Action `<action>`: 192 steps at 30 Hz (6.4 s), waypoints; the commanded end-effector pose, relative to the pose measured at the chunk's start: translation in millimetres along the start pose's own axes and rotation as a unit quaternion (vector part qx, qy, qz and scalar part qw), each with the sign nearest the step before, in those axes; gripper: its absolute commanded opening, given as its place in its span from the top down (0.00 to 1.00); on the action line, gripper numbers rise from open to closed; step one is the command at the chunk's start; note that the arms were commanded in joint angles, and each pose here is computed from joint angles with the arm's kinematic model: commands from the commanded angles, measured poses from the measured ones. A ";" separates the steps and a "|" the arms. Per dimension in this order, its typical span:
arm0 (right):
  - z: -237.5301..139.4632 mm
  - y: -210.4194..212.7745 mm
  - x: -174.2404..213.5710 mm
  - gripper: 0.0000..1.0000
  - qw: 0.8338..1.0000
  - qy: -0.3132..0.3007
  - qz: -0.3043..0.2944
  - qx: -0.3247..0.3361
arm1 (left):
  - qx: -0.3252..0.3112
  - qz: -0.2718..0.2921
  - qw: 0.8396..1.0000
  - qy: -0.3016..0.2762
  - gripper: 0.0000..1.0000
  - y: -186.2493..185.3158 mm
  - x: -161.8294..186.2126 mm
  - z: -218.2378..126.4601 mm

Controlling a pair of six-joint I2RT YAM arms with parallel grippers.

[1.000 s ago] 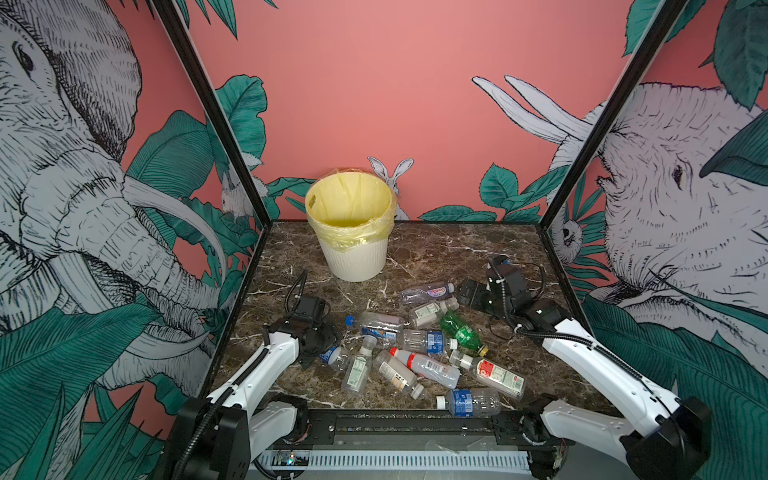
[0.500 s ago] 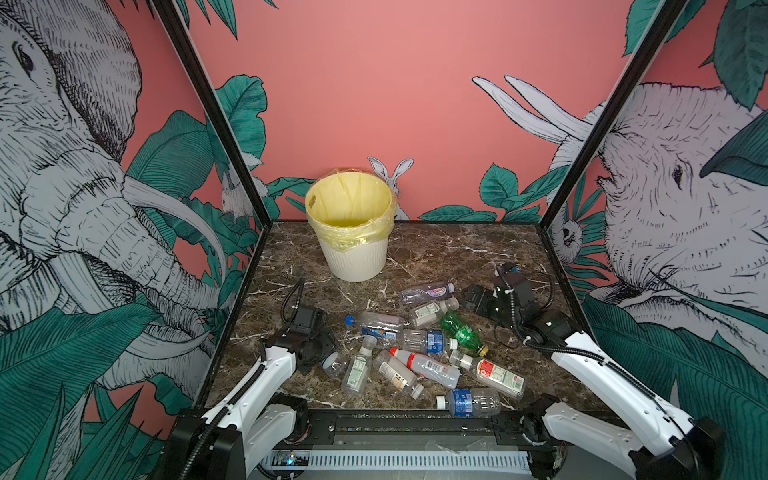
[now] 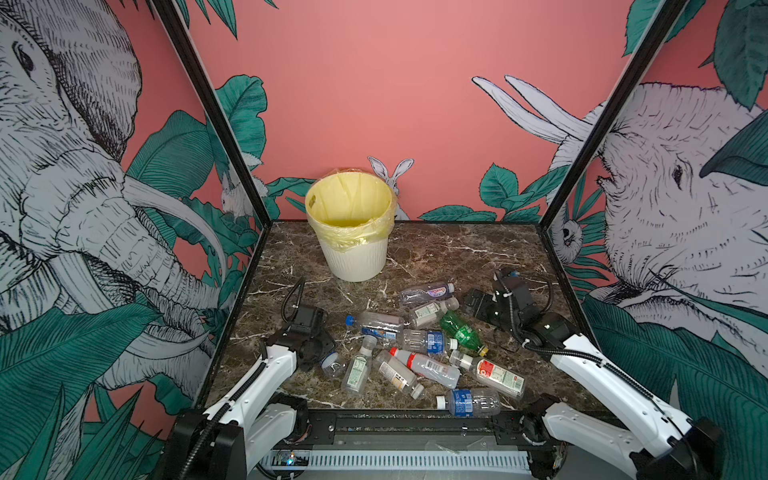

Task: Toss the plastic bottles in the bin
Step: 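Close the left gripper on the blue-capped bottle's neck and lift, then carry the blue-capped bottle with the left gripper up over the bin, then open the left gripper over the bin to drop the blue-capped bottle, then withdraw the left arm toward the pile while the right gripper lowers toward the bottles, then close the right gripper on a clear bottle with a white barcode label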

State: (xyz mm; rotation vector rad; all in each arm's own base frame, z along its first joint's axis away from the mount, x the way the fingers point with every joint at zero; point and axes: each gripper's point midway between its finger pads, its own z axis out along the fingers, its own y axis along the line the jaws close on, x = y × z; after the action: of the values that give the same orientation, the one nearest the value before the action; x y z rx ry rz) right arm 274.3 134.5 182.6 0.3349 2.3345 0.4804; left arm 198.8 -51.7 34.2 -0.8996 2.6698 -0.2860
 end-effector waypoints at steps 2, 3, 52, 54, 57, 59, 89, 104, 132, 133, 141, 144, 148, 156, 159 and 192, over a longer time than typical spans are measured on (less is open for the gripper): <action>0.3 -0.7 -1.3 0.01 1.000 -0.009 0.009 -0.005 | 0.011 0.003 1.000 -0.021 0.34 -5.7 -8.0 -7.9; 0.3 -1.7 -0.7 0.01 1.000 -0.009 0.010 -0.003 | 0.014 0.004 1.000 -0.021 0.34 -7.2 -8.5 -8.7; 8.1 -32.9 17.0 0.01 0.996 -0.025 0.078 0.028 | 0.253 0.105 0.950 -0.148 0.41 -132.2 -104.6 -171.8; 8.1 -33.8 16.8 0.01 0.996 -0.026 0.077 0.031 | 0.258 0.105 0.948 -0.156 0.41 -134.9 -111.6 -181.9; 9.9 -34.8 17.8 0.01 0.996 -0.024 0.077 0.034 | 0.271 0.111 0.941 -0.169 0.41 -142.7 -118.0 -197.4; 11.8 -35.1 19.0 0.01 0.996 -0.022 0.079 0.035 | 0.281 0.114 0.937 -0.175 0.41 -147.6 -120.9 -205.1; 21.5 -30.8 13.8 0.01 0.994 -0.035 0.096 0.030 | 0.317 0.142 0.906 -0.241 0.43 -152.1 -126.5 -239.0; 16.8 -32.1 12.0 0.01 0.994 -0.038 0.093 0.032 | 0.342 0.136 0.882 -0.294 0.44 -199.7 -181.4 -290.6; -3.6 -27.4 10.3 0.01 0.997 -0.005 0.057 0.045 | 0.417 0.141 0.844 -0.308 0.01 -327.3 -283.3 -357.4; -5.1 -27.4 10.3 0.01 0.997 -0.004 0.058 0.046 | 0.417 0.143 0.846 -0.301 0.00 -325.1 -278.4 -355.7; -19.5 -38.0 12.6 0.01 0.993 0.005 0.092 0.076 | 0.411 0.154 0.852 -0.287 0.00 -302.9 -251.7 -343.7; -25.9 -44.3 12.8 0.01 0.990 0.003 0.107 0.092 | 0.419 0.156 0.852 -0.273 0.01 -298.5 -239.9 -340.4; -34.3 -52.1 13.5 0.01 0.986 0.001 0.128 0.110 | 0.416 0.157 0.856 -0.262 0.00 -287.2 -225.1 -333.1; -59.9 -80.4 24.1 0.01 0.965 0.004 0.192 0.179 | 0.395 0.185 0.872 -0.221 0.01 -270.9 -179.3 -310.2; -64.8 -87.1 31.7 0.01 0.958 0.014 0.208 0.195 | 0.390 0.195 0.876 -0.204 0.01 -267.3 -162.6 -300.2; -87.7 -107.2 100.7 0.01 0.829 0.028 0.457 0.320 | 0.357 0.291 0.887 -0.030 0.00 -197.8 -6.7 -196.3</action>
State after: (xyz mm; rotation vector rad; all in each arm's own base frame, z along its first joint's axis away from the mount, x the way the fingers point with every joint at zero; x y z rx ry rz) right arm 141.4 59.2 126.5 1.4687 2.4219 0.1036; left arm 253.9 -189.2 279.4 0.0936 2.3113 -0.9941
